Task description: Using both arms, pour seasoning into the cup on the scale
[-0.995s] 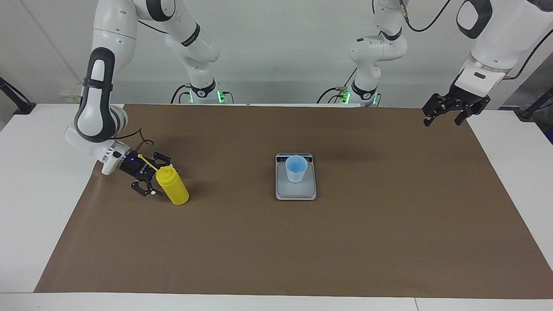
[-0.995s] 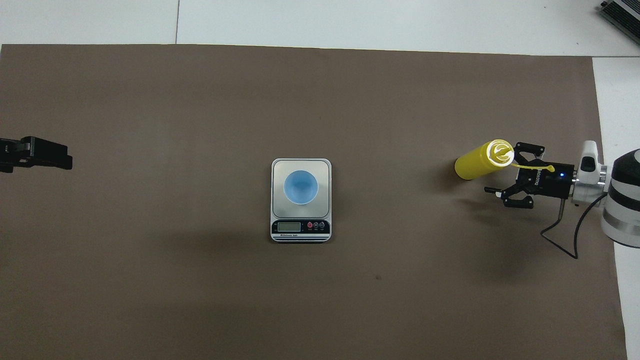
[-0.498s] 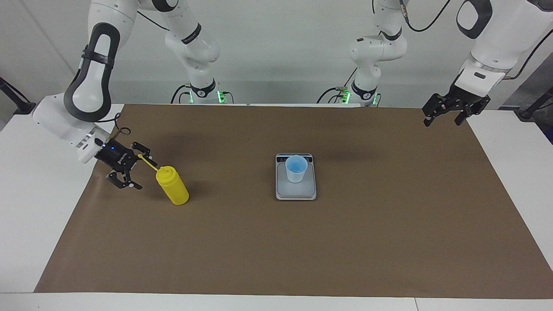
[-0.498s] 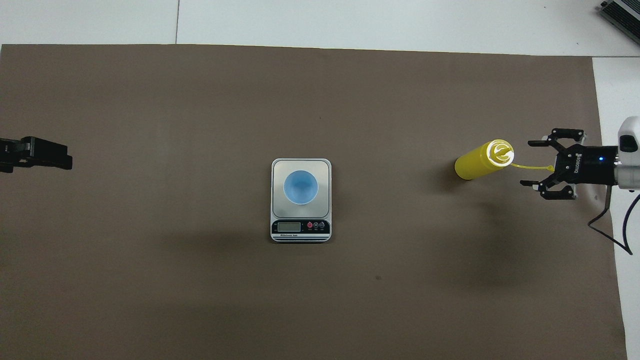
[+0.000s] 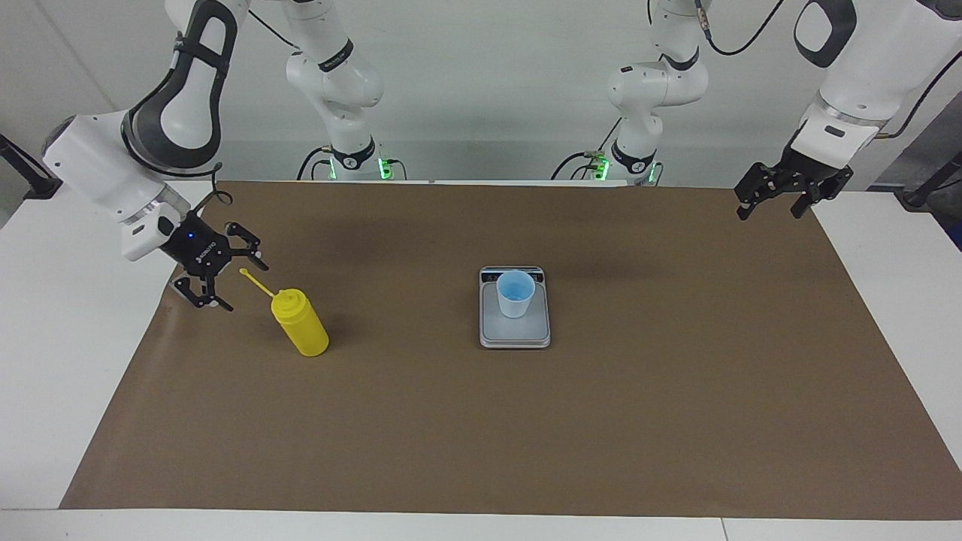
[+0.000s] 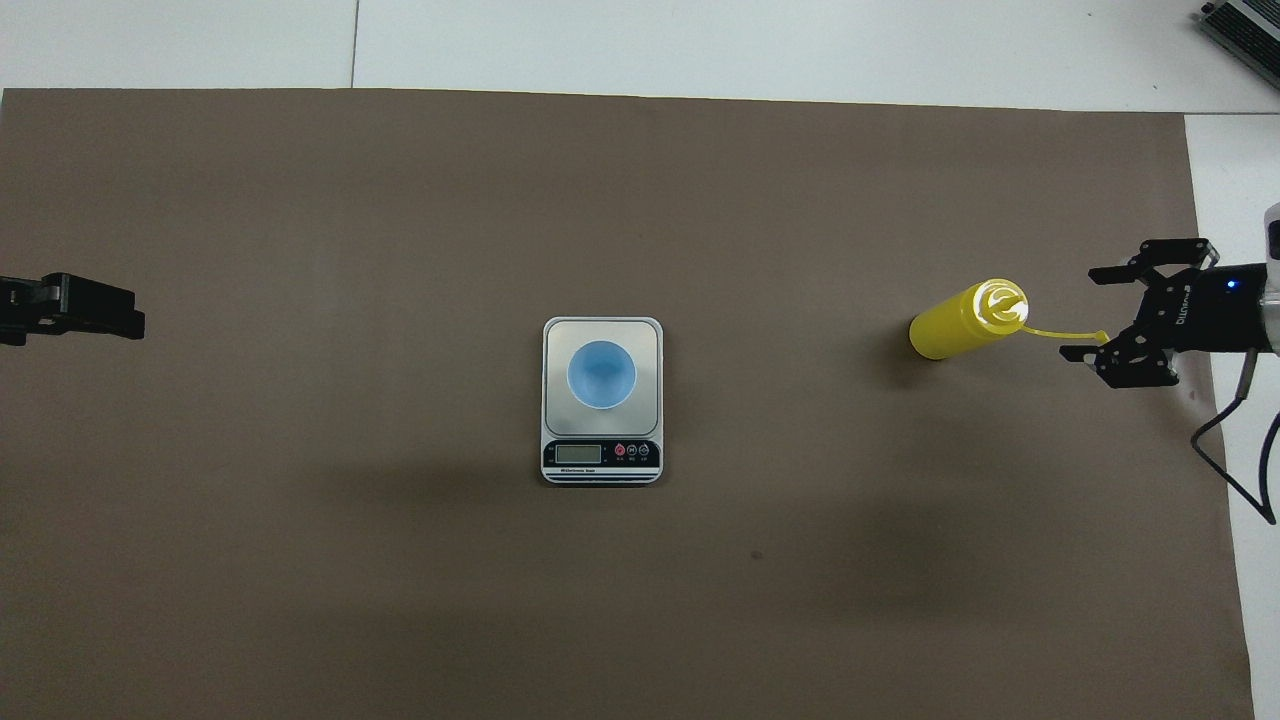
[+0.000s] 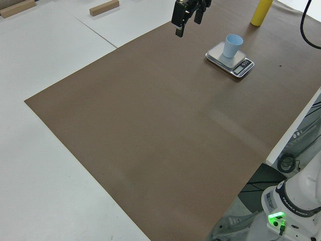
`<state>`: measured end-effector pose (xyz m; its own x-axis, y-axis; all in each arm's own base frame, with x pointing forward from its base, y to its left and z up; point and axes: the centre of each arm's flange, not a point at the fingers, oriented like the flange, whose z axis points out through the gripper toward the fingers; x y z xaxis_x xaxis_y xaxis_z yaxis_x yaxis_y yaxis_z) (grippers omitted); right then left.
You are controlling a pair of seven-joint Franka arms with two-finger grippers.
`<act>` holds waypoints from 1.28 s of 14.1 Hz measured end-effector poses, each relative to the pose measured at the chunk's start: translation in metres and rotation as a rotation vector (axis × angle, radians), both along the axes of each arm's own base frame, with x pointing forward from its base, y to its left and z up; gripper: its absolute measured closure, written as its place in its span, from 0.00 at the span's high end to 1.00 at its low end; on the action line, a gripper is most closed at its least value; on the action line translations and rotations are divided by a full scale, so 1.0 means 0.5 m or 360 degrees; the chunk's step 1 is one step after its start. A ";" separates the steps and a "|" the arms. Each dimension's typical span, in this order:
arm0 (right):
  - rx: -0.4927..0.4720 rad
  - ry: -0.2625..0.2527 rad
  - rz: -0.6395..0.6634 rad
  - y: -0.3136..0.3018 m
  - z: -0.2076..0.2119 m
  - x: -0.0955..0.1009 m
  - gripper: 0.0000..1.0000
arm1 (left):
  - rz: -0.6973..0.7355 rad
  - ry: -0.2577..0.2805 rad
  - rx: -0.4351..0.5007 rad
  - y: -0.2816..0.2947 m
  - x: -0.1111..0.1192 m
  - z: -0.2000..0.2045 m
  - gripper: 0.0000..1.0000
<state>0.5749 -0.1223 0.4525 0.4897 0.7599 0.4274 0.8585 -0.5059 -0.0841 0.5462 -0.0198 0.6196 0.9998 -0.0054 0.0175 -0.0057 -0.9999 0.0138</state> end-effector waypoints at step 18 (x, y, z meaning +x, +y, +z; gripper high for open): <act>-0.0508 0.0312 -0.1194 0.340 0.298 -0.014 1.00 | 0.0000 0.0000 0.0000 0.000 0.000 0.000 1.00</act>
